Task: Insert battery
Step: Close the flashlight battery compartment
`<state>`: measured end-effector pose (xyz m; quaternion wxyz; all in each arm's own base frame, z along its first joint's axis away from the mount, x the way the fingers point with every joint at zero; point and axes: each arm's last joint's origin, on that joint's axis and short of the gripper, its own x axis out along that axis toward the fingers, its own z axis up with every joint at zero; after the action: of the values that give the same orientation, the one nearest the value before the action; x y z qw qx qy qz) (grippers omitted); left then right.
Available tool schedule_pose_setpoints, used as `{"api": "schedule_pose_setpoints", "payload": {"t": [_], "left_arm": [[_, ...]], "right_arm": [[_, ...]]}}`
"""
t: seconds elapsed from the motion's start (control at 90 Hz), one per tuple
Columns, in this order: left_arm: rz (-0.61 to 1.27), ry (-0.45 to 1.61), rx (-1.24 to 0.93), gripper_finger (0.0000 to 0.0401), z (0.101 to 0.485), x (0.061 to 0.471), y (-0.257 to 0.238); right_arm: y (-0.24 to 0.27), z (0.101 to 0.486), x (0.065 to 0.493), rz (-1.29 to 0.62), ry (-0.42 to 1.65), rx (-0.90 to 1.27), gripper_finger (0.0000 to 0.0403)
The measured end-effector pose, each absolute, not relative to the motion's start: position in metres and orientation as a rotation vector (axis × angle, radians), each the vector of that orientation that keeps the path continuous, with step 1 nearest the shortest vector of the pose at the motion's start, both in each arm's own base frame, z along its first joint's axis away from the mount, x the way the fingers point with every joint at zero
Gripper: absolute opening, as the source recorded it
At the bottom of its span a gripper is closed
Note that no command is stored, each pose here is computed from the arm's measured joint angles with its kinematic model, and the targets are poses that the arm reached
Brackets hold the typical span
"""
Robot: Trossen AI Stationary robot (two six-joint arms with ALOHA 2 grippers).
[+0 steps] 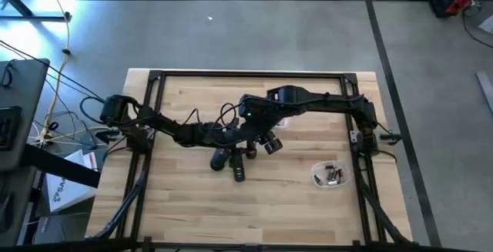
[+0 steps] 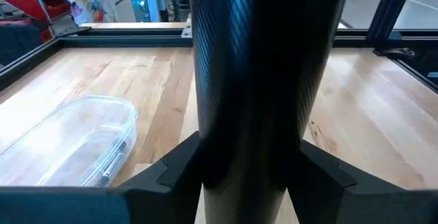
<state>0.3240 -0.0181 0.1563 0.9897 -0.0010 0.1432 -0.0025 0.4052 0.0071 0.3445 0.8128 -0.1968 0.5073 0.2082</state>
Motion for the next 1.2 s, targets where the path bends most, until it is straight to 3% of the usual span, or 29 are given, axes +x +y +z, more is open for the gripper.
{"api": "schedule_pose_setpoints", "payload": {"t": [0.333, 0.7, 0.956, 1.2], "left_arm": [[-0.004, 0.288, -0.006, 0.0156, 0.156, 0.324, -0.018], [0.031, 0.278, -0.006, 0.0156, 0.158, 0.325, -0.017], [-0.046, 0.267, -0.014, 0.0156, 0.159, 0.325, -0.016], [-0.232, 0.248, -0.026, 0.0156, 0.160, 0.325, -0.015]], "right_arm": [[0.007, 0.341, 0.406, 0.425, 1.110, -0.335, 0.0128], [0.011, 0.340, 0.405, 0.265, 1.166, -0.249, 0.0124], [0.022, 0.340, 0.405, 0.396, 1.138, -0.471, 0.0123], [0.026, 0.340, 0.406, 0.534, 1.080, -0.501, 0.0123]]}}
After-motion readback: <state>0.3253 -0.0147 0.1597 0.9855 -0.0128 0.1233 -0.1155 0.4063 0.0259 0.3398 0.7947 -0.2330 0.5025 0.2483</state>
